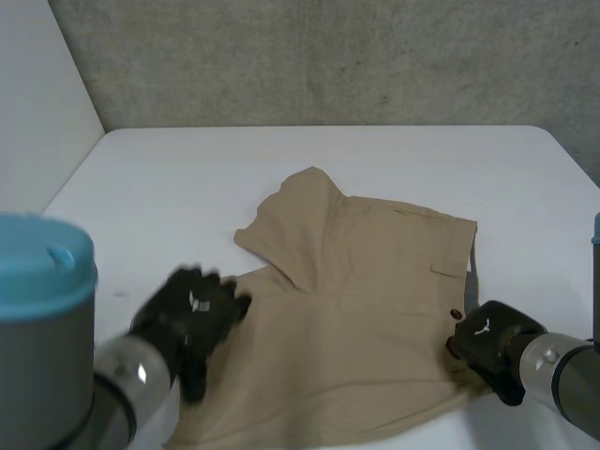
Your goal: Fold the shorts.
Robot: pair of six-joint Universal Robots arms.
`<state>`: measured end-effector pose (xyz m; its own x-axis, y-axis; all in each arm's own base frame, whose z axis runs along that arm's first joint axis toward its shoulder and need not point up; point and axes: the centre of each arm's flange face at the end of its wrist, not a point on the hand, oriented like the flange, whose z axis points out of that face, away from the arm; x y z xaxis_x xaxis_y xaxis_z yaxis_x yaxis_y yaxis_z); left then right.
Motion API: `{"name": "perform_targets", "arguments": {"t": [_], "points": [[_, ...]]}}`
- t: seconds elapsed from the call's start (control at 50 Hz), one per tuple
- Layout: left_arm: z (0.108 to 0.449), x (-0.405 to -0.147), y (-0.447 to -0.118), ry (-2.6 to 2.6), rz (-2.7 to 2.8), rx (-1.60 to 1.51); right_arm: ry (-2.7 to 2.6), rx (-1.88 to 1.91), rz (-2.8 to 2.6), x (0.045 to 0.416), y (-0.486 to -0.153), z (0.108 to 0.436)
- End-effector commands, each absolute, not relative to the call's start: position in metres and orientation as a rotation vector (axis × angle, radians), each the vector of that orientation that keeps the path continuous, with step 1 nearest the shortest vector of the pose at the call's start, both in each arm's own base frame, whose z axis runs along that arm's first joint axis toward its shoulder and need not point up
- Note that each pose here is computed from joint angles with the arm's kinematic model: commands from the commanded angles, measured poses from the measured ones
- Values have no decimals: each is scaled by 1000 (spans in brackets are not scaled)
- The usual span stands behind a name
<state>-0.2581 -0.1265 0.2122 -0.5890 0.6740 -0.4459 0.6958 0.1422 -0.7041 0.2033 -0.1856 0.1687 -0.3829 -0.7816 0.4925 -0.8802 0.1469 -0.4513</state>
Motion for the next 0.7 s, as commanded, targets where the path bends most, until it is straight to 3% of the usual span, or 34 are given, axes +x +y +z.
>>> {"name": "perform_targets", "arguments": {"t": [0.02,0.18,0.32,0.7], "points": [[239,-283,-196,2211,-1886,1286,-2240,1593,1143,203,-197,167],[214,-308,-265,2170,-2037,1333,-2238,1568,1188,205,-199,164],[161,-316,-314,2304,-1867,1336,-2277,1522,1222,206,-200,162],[123,-327,-355,2301,-1870,1311,-2291,1489,1248,206,-201,155]]}}
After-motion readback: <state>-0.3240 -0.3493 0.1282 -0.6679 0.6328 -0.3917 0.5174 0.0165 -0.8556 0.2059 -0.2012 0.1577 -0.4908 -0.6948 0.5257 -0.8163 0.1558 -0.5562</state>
